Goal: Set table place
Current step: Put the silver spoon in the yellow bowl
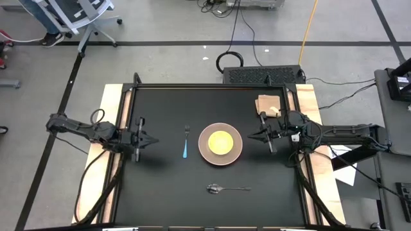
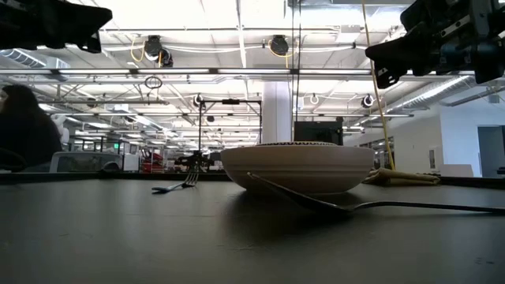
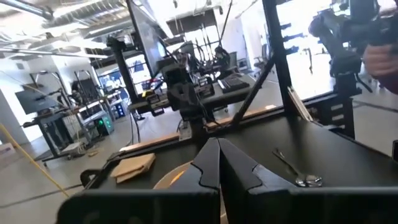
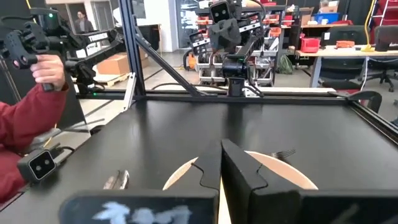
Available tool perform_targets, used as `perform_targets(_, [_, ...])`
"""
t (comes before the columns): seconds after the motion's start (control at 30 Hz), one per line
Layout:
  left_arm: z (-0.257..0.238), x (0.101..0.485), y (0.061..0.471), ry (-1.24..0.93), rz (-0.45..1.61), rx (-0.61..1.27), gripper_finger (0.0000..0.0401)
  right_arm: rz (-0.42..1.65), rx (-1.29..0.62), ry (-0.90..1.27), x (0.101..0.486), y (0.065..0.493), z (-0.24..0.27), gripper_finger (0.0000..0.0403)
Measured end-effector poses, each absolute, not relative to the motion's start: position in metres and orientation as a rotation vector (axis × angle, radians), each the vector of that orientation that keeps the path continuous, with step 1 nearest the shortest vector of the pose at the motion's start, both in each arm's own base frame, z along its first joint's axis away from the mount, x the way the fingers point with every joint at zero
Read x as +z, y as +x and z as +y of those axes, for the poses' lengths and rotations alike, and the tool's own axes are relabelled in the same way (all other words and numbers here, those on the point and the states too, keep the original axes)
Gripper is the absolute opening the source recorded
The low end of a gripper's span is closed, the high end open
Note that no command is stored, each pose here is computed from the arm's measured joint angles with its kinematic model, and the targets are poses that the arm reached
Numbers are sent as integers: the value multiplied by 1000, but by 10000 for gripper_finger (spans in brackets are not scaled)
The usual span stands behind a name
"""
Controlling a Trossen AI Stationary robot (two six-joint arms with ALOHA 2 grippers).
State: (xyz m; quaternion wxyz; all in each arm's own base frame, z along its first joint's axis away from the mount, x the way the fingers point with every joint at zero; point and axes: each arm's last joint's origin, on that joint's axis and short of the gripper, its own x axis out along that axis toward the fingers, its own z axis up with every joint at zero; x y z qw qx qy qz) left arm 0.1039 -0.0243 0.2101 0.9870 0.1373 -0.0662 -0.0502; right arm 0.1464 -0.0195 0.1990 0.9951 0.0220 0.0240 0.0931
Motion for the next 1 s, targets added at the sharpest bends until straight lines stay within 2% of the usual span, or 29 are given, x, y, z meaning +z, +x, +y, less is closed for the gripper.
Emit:
perform_targets(0.3, [-23,207,104,290,-94,-71,4,-20,225,39,206,147,-14,1])
perform_targets(0.4, [-23,207,104,287,-98,-66,2,-23,260,33,209,149,-9,12])
perform_targets(0.63, [-23,207,104,289,-98,-65,22,1,348,58,222,154,5,91])
perform_targets(0.8, [-23,207,104,288,-98,-64,27,56,329,39,233,163,16,147])
perform_targets(1.0, [-23,207,104,289,-98,-64,28,46,370,-109,248,174,36,170])
